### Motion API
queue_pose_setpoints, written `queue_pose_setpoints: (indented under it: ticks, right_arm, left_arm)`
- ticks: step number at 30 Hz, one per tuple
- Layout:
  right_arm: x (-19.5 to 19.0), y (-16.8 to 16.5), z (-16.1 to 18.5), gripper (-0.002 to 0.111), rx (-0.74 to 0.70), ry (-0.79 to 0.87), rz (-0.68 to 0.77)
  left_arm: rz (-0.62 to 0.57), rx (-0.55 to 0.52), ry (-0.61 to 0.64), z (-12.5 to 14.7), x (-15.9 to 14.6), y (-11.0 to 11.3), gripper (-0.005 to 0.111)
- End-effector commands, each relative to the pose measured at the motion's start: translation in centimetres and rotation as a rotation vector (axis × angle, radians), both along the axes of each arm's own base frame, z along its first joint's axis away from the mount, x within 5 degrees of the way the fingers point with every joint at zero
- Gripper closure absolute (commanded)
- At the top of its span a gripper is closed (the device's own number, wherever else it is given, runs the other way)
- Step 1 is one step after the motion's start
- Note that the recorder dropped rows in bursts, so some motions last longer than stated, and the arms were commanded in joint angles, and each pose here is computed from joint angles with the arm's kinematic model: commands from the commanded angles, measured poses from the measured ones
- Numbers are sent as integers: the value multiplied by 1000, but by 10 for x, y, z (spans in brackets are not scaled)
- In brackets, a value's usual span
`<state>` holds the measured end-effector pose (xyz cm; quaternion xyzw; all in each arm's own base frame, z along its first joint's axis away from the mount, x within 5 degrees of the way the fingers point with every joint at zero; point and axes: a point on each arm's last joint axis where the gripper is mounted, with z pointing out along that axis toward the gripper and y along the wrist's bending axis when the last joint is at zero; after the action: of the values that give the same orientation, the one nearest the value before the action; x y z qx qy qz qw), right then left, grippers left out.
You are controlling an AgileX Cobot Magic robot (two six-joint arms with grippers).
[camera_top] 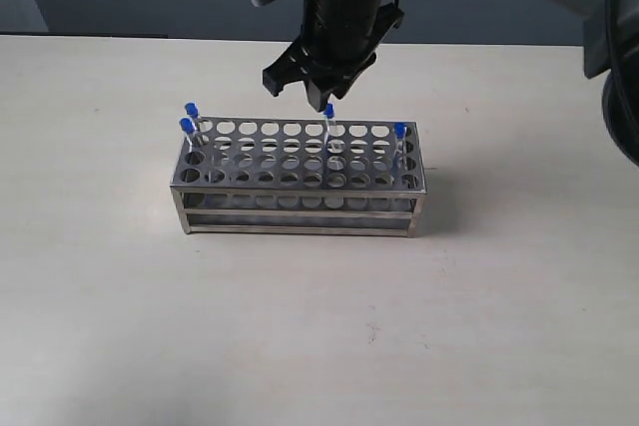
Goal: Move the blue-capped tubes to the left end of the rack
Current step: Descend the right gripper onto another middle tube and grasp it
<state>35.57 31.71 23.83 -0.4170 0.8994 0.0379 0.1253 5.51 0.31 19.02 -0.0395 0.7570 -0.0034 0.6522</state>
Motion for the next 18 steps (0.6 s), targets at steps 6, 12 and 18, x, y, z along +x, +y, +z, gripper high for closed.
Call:
queue_pose_setpoints:
  ticks: [6,12,18]
  right_arm:
    - [5,1,-19,77,-24,26,-2]
    - [7,0,-25,77,-56,14,-2]
    - [11,-3,-26,100,-96,-18,-7]
  left_arm:
    - [-7,3,-6,2,0,0,106]
    - [-7,3,-6,2,0,0,106]
    - [-7,3,-6,2,0,0,106]
